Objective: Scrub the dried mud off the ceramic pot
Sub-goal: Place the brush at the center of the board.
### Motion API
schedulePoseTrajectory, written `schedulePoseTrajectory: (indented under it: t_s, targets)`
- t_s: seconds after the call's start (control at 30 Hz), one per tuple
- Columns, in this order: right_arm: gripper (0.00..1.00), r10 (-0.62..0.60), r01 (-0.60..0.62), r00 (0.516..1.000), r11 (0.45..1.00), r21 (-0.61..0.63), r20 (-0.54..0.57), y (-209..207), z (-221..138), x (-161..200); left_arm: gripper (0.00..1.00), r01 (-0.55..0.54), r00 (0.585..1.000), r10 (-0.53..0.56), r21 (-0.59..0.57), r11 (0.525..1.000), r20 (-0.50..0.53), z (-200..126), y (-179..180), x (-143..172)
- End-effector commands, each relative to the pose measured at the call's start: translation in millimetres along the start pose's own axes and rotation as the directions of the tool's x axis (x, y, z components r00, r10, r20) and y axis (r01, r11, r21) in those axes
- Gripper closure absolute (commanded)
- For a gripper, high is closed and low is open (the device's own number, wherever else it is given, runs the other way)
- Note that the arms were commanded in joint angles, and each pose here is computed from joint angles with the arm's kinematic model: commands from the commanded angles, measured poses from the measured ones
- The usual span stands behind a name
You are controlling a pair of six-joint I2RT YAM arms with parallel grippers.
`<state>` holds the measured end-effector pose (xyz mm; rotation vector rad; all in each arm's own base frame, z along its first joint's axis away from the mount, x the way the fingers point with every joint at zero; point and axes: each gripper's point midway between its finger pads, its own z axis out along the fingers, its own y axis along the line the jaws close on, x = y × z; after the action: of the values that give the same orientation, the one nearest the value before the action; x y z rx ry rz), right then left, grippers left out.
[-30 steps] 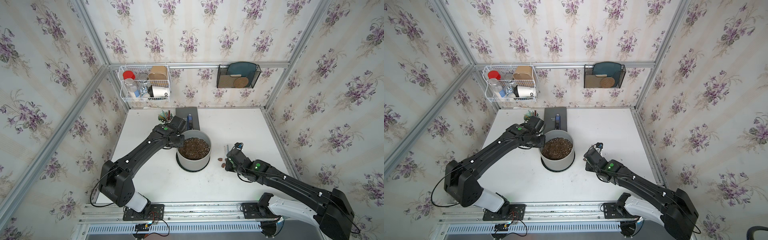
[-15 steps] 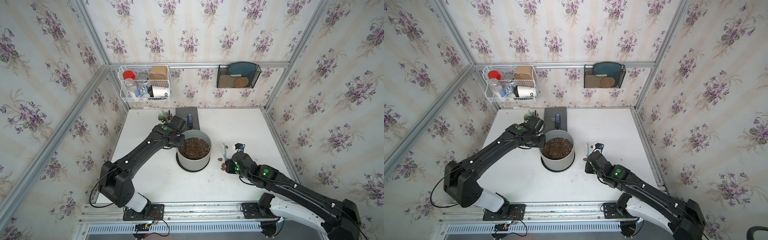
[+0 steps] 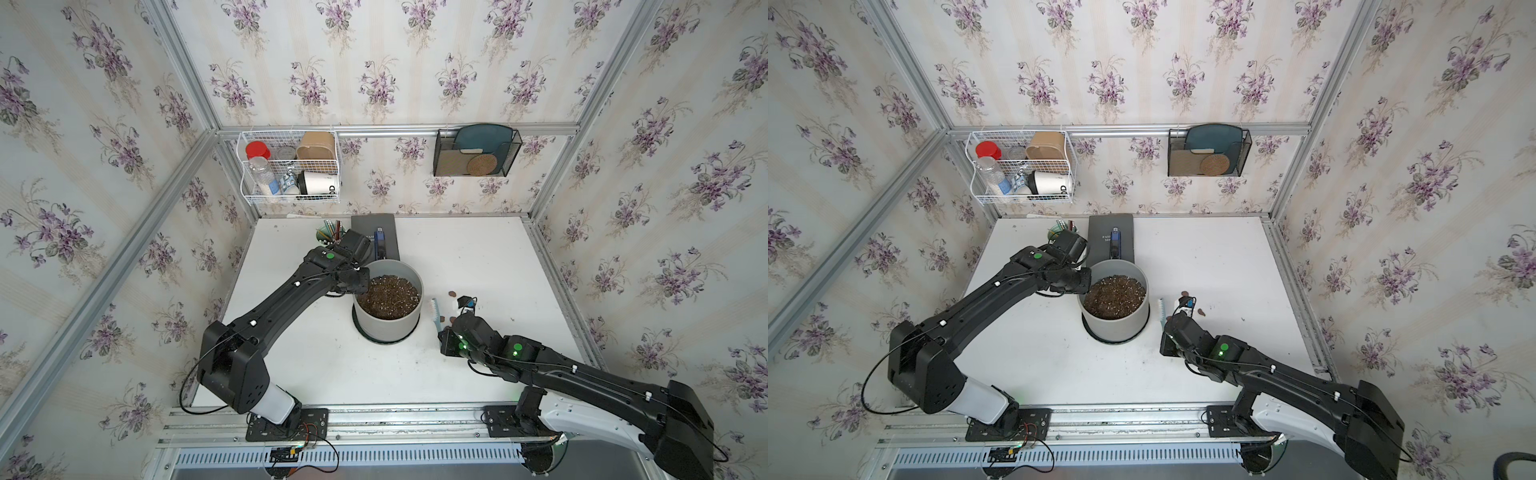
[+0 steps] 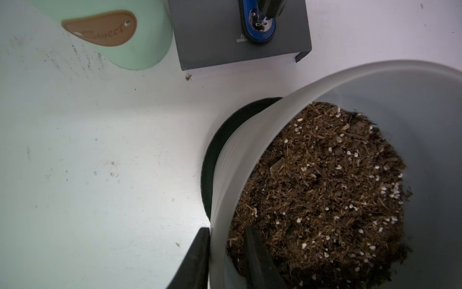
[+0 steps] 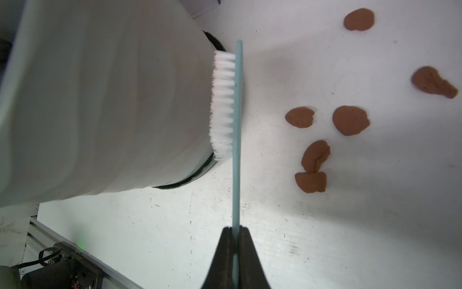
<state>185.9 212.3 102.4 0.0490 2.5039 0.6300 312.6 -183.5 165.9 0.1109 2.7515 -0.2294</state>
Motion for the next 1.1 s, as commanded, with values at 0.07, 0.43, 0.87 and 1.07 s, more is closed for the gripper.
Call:
schedulePoseTrajectory:
  t_s: [0.07, 0.43, 0.87, 1.07]
  targets:
    - [1.0, 0.015, -0.015, 1.0, 0.999, -0.039, 0.007, 14.3, 6.9, -5.0, 0.73, 0.006, 1.0, -0.006, 0.021, 1.0, 0.015, 2.8, -2.7, -1.0]
    - [1.0, 0.069, -0.073, 0.996, 0.994, 0.083, 0.052, -20.9, 3.5, -34.1, 0.73, 0.0, 0.999, -0.001, 0.035, 0.999, 0.032, -3.5, -1.8, 1.3]
    - [1.0, 0.285, -0.304, 0.953, 0.879, 0.367, 0.107, -138.5, -20.4, -30.7, 0.72, -0.008, 0.997, 0.004, 0.052, 0.999, 0.08, -22.3, -0.4, -1.6]
    - [1.0, 0.321, -0.321, 0.945, 0.866, 0.384, 0.067, -151.4, -8.2, -7.2, 0.71, -0.007, 0.991, -0.003, 0.078, 0.997, 0.131, -41.0, 1.2, 0.5]
